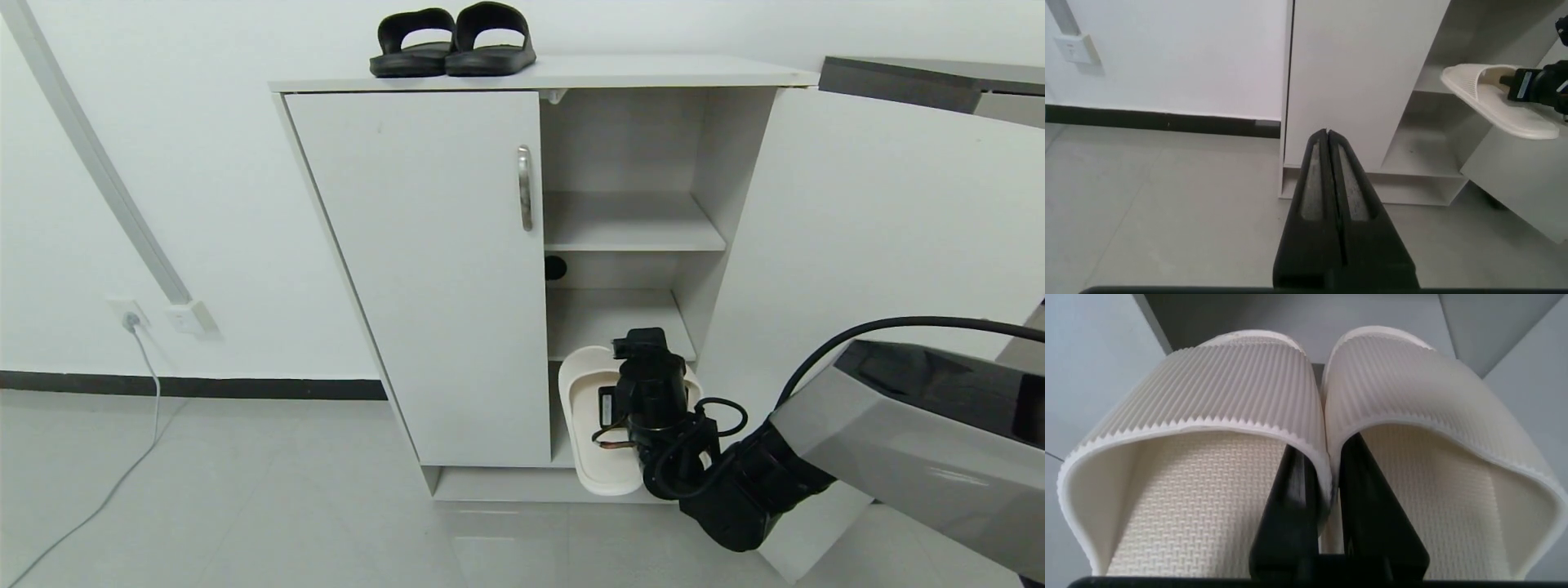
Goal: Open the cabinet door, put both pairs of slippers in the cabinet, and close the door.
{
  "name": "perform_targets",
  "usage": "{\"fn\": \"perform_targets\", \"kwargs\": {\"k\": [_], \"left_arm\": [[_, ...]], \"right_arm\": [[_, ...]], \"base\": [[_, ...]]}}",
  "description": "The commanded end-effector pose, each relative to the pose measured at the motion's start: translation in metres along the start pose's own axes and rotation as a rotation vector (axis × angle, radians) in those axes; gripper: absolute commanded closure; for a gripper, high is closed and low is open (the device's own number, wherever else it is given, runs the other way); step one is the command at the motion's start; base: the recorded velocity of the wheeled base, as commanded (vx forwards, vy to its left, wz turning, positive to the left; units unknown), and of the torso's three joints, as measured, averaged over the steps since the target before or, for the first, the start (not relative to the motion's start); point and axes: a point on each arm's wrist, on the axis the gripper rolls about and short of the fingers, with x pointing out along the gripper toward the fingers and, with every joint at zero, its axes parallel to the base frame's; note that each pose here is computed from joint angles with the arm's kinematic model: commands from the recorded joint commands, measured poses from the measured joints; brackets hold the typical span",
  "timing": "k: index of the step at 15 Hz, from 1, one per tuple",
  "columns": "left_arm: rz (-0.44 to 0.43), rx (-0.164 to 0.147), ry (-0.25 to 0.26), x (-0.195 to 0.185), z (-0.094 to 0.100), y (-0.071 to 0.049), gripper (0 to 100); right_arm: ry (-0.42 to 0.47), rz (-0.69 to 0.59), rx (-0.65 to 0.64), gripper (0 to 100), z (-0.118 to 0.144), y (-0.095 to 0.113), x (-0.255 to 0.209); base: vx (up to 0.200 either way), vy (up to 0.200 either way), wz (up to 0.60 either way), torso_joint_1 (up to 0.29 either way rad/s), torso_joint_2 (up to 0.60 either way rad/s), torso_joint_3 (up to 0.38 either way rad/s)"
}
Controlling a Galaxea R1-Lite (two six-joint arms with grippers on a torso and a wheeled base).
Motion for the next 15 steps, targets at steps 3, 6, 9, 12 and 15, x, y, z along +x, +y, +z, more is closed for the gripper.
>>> {"fn": "perform_targets", "kwargs": {"k": [3,6,9,12,15], "left_arm": [[0.001,-0.001,0.001,0.000,0.000,0.000,100],[0.002,-0.001,0.003,0.000,0.000,0.000,100],[0.001,-0.001,0.001,0.000,0.000,0.000,100],[0.003,-0.001,0.001,0.000,0.000,0.000,100],[0.003,-0.002,0.001,0.000,0.000,0.000,100]], "right_arm": [[0.003,-0.001,-0.003,100,-0.002,0.000,0.000],[0.002,-0.001,-0.002,100,-0.001,0.000,0.001],[-0.002,-0.005,0.003,100,-0.001,-0.001,0.001],[-0.040,-0.010,0.025,100,0.006,-0.002,0.001],[-0.225,-0.001,0.015,100,0.023,-0.007,-0.004]], "base": [[0.000,0.000,0.00,0.002,0.00,-0.170],[0.000,0.000,0.00,0.006,0.00,-0.194],[0.000,0.000,0.00,0.004,0.00,-0.194],[0.000,0.000,0.00,0.004,0.01,-0.203],[0.000,0.000,0.00,0.004,0.00,-0.043]]}}
